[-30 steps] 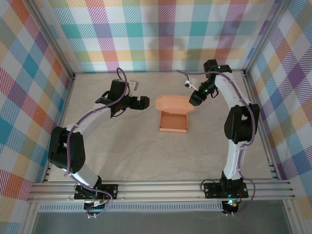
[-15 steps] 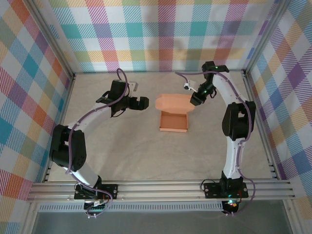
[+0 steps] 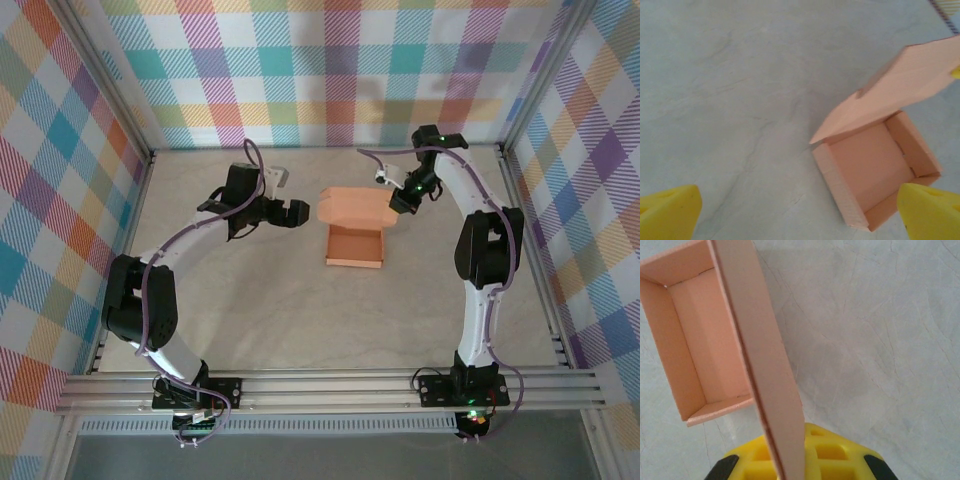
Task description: Fold the paper box
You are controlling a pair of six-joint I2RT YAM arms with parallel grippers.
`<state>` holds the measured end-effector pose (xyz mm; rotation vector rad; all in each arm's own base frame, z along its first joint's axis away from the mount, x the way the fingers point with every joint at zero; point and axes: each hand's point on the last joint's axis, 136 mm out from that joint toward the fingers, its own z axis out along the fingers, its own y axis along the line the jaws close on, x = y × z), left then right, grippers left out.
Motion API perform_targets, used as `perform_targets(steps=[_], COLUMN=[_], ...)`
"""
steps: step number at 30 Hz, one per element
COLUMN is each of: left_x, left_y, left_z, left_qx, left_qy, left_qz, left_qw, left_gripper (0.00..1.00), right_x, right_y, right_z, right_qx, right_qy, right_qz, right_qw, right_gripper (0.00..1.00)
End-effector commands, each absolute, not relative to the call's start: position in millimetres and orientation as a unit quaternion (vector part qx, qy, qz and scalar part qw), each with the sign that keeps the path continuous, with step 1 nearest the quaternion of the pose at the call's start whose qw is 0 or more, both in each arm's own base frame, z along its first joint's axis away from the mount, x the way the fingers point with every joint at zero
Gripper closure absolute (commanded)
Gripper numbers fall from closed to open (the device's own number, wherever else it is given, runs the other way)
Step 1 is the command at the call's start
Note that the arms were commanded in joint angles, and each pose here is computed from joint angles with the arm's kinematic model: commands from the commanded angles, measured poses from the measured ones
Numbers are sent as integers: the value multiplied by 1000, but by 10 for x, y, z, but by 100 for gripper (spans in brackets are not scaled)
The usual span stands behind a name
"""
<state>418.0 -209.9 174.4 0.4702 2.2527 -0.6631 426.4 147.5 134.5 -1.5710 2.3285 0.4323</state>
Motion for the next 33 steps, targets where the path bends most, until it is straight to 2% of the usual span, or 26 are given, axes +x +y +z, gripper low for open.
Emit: perform_targets(steps=[1,5,14,21,25,27,31,33], left_x=[4002,3821,3826,3778,3754,3755,3760,3757], left_y=[-2320,-2423,-2473,-2474,-2502,-2512,-2506,-2507], left_z=[1989,1980,1922,1713,1629,1644,1671,1681], left_qx=[306,383,454,463,467,468,466,465], left_qy=[823,809,806,821,825,824,825,825], left_qz=[-296,-302,-299,-280,-272,-274,-271,-272], left_qw=[377,329,233,181,165,166,172,173], left_gripper=[0,5,46,66,72,79,97,100], right_x=[4104,3980,3858,3880,3889,3886,3882,3880], right_y=[1624,1750,1983,1991,2008,2011,2006,2010], right_z=[1567,1601,1585,1570,1576,1578,1568,1569], right_qx=[-573,-589,-608,-606,-605,-605,-603,-604], right_qy=[786,772,754,756,757,757,759,759], right_qz=[157,167,186,185,189,189,188,187], right_qw=[169,170,164,162,159,158,156,156], right_gripper=[100,100,100,100,100,100,100,100])
